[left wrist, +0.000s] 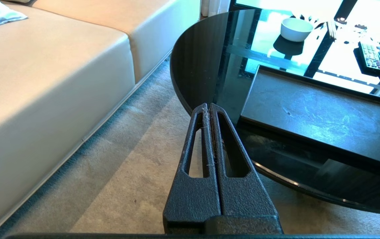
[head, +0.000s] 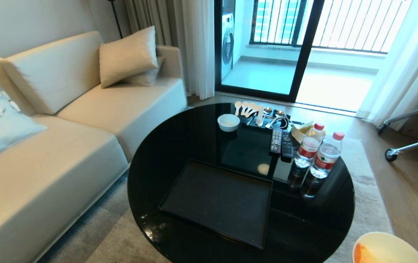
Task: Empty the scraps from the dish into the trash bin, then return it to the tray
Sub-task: Move the bowl over the trash can
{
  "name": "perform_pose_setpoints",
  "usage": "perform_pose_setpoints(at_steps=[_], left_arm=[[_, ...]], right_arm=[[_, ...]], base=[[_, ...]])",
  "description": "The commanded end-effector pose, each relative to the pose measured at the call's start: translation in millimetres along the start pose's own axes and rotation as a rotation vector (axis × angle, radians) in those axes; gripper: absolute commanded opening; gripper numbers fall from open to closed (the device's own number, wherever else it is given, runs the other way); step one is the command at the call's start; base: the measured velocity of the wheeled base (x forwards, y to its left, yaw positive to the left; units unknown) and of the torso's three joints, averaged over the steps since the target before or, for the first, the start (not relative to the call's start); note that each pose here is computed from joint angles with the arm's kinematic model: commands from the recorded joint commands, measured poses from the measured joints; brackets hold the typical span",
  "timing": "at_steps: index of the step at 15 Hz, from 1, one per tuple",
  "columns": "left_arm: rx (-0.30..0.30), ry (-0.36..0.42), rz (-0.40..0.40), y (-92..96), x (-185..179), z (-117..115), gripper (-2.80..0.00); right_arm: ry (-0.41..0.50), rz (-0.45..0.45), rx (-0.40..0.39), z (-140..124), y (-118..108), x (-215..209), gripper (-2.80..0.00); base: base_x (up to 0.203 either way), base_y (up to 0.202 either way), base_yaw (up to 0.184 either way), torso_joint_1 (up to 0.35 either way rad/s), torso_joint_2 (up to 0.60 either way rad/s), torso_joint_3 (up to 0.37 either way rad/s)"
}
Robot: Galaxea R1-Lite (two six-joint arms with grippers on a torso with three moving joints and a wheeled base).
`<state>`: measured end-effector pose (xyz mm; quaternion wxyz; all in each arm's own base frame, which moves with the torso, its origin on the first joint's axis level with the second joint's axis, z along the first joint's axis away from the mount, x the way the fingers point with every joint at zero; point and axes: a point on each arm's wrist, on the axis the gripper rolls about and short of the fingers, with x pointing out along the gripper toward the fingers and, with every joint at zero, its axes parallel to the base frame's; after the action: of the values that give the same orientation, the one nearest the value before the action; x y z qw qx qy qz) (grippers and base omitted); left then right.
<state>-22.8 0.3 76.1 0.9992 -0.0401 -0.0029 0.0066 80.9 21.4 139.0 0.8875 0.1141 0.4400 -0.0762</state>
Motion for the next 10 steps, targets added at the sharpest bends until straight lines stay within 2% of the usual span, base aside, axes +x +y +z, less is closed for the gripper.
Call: perform_pose_setpoints(at_steps=[1,10], left_arm=[[-0.001,-0.001,0.000,0.0,0.0,0.0,-2.80],[-0.001,-0.001,0.000,0.0,0.0,0.0,-2.80]], right_arm=[[0.016,-0.010,-0.002,2.3,2.1,2.7,-2.80],[0.004,-0.005,-0.001,5.0,4.5,4.1,-2.80]], base=[[0.000,0.000,0.000,0.000,0.00,0.000],[0.000,0.000,0.000,0.000,0.00,0.000]])
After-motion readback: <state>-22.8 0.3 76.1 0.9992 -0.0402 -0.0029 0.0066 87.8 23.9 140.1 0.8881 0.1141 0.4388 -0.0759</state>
